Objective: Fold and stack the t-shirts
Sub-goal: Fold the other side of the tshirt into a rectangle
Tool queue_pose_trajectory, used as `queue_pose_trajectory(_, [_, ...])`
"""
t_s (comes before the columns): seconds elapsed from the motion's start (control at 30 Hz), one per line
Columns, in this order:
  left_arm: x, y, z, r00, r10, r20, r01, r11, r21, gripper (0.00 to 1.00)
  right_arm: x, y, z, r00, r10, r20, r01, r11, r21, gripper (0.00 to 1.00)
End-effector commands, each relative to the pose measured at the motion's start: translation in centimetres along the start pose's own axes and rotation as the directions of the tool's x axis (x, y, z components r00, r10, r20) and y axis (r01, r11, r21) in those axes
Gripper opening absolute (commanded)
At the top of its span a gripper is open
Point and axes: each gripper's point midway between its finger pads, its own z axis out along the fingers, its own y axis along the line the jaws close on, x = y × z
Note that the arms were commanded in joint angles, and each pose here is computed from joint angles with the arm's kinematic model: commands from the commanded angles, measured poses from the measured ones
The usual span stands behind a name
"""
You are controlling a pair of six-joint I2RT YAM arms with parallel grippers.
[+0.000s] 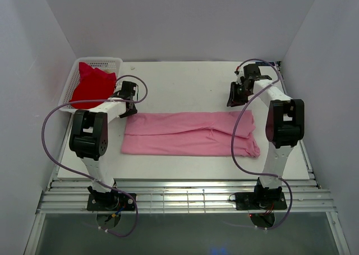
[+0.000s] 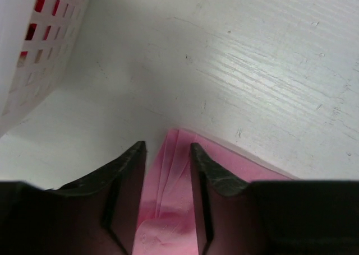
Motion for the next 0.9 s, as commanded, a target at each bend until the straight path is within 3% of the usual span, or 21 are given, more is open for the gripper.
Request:
queue_pose_trajectory(0.0, [-1.5, -0.5, -0.6, 0.999, -0.014, 0.035, 0.013, 1.0, 0.016, 0.45, -1.1, 1.4, 0.4, 0.999, -0.032, 0.006, 0.032, 0.999, -0.031, 0.31])
queue_pose_trajectory(0.13, [-1.5, -0.4, -0.9, 0.999, -0.021, 0.029, 0.021, 1.0, 0.011, 0.39, -0.6, 2.3, 1.2, 0.999, -0.049, -0.022, 0.048, 0.998, -0.038, 0.31])
queue_pose_trajectory(0.73, [-1.7, 0.2, -1.8, 0.999, -0.021, 0.045, 0.021, 1.0, 0.007, 0.4, 4.1, 3.5, 1.9, 0.989, -0.08, -0.128, 0.076, 0.997, -0.032, 0.31])
queue_pose_trajectory(0.77, [-1.7, 0.3, -1.8, 0.999, -0.019, 0.046, 0.019, 1.0, 0.006, 0.4, 4.3, 3.5, 1.9, 0.988, -0.082, -0.132, 0.078, 0.996, -0.032, 0.27])
queue_pose_trajectory(0.8, [-1.8, 0.3, -1.9, 0.999, -0.018, 0.049, 0.017, 1.0, 0.006, 0.4, 4.3, 3.5, 2.0, 0.987, -0.087, -0.132, 0.085, 0.996, -0.023, 0.15])
queue_pose_trajectory(0.83, [-1.8, 0.3, -1.9, 0.999, -0.018, 0.05, 0.018, 1.0, 0.006, 0.4, 4.3, 3.5, 1.9, 0.988, -0.089, -0.129, 0.088, 0.996, -0.016, 0.09])
queue_pose_trajectory(0.87, [-1.9, 0.4, -1.9, 0.998, -0.017, 0.053, 0.017, 1.0, 0.004, 0.4, 4.2, 3.5, 1.8, 0.988, -0.093, -0.126, 0.092, 0.996, -0.013, 0.08])
